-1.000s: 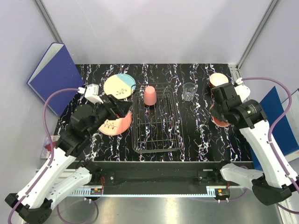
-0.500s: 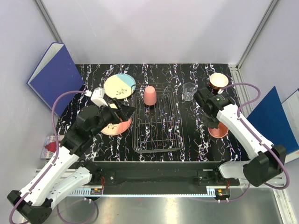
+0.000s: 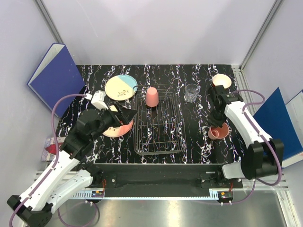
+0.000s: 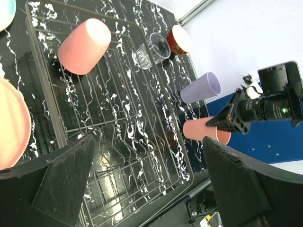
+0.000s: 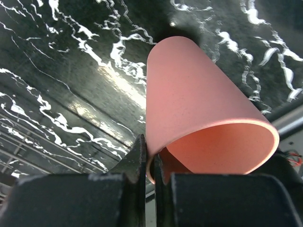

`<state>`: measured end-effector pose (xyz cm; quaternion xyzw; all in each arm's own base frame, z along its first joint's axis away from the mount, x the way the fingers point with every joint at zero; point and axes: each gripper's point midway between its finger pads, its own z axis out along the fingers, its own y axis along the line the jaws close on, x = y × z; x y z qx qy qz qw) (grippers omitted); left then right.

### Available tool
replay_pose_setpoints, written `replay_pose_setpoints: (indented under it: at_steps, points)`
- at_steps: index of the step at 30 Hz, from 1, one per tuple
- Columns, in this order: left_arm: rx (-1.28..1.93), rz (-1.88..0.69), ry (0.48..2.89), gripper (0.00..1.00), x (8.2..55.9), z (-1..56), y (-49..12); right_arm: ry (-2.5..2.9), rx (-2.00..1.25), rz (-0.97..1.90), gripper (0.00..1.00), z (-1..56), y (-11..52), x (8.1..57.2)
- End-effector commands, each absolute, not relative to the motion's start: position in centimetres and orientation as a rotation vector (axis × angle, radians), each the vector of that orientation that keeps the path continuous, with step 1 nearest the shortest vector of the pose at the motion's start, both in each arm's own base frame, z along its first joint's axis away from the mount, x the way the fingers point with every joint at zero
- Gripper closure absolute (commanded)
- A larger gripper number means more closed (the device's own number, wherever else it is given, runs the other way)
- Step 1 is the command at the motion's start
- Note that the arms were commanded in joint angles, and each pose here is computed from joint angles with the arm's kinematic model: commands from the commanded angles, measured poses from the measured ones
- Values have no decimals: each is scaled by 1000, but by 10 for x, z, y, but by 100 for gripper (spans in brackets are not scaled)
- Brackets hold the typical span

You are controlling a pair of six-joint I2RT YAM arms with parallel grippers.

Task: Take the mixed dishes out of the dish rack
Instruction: Place the cup at the center of the board.

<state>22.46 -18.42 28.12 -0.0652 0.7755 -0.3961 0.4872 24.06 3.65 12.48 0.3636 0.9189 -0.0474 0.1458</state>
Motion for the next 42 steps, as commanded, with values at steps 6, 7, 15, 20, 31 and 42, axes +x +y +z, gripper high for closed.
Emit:
replay_pose_setpoints:
  at_steps: [6, 7, 15, 20, 31, 42]
  points:
    - [-141, -979, 1895, 1, 227, 278, -190, 2698, 1042, -38, 100, 96, 38, 277]
    - [-141, -976, 1896, 1, 227, 278, -190, 2696, 1041, -37, 100, 95, 36, 279]
    - [-145, -955, 1929, 1, 235, 270, -194, 2697, 1040, -55, 95, 92, 25, 290]
    - [-112, -963, 1943, 1, 236, 269, -199, 2641, 1016, -33, 86, 111, 23, 289]
    - [-89, -975, 1947, 1, 237, 270, -205, 2471, 958, 64, 68, 185, 21, 282]
    - [17, -722, 1905, 1, 268, 285, -190, 2076, 599, 669, 9, 311, 81, 284]
